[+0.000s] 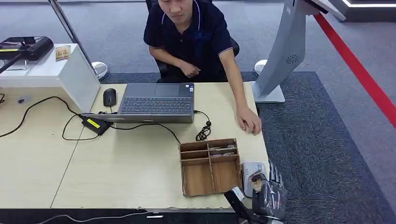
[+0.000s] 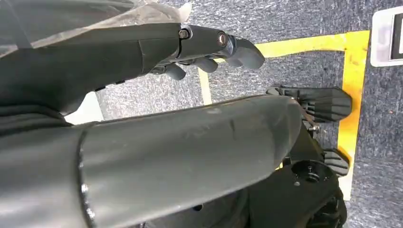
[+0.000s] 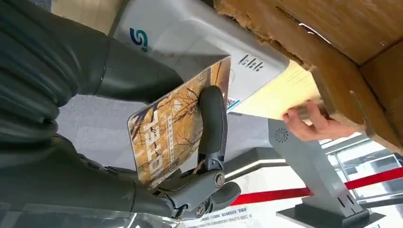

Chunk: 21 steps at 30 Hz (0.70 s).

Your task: Pass the card to the sensor for recognition and then transmit it.

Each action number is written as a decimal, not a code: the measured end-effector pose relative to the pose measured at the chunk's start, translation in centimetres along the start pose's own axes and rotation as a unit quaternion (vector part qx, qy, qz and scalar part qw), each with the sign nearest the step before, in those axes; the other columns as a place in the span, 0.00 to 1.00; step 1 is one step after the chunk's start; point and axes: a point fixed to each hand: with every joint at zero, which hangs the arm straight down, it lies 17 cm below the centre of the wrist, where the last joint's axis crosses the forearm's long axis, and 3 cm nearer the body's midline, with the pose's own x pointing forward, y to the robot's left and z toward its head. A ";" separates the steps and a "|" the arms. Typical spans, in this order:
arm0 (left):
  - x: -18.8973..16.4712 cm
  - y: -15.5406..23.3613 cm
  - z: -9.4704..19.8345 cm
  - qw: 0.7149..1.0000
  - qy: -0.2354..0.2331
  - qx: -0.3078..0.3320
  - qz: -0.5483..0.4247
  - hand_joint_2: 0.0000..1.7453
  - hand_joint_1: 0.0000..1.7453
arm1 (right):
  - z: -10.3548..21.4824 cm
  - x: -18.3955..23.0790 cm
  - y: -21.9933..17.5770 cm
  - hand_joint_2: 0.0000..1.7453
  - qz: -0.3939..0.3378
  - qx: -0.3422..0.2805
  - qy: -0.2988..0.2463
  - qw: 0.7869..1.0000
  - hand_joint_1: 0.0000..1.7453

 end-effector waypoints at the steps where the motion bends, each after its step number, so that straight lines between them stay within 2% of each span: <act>1: 0.0 0.0 0.0 1.000 0.000 0.000 0.000 0.00 0.00 | 0.0 0.0 0.0 1.00 0.000 0.000 -0.001 1.000 1.00; 8: 0.0 0.0 0.0 1.000 0.000 0.000 0.001 0.00 0.00 | -0.5 0.8 -1.2 1.00 -0.023 -0.022 -0.034 0.999 1.00; 12: 0.0 0.0 0.0 1.000 0.000 0.000 0.001 0.00 0.00 | -2.0 0.7 -4.2 1.00 -0.066 -0.077 -0.039 0.994 1.00; 21: -0.1 0.0 0.0 1.000 0.001 -0.003 -0.006 0.00 0.00 | -4.1 0.1 -10.9 1.00 -0.110 -0.178 -0.028 0.978 1.00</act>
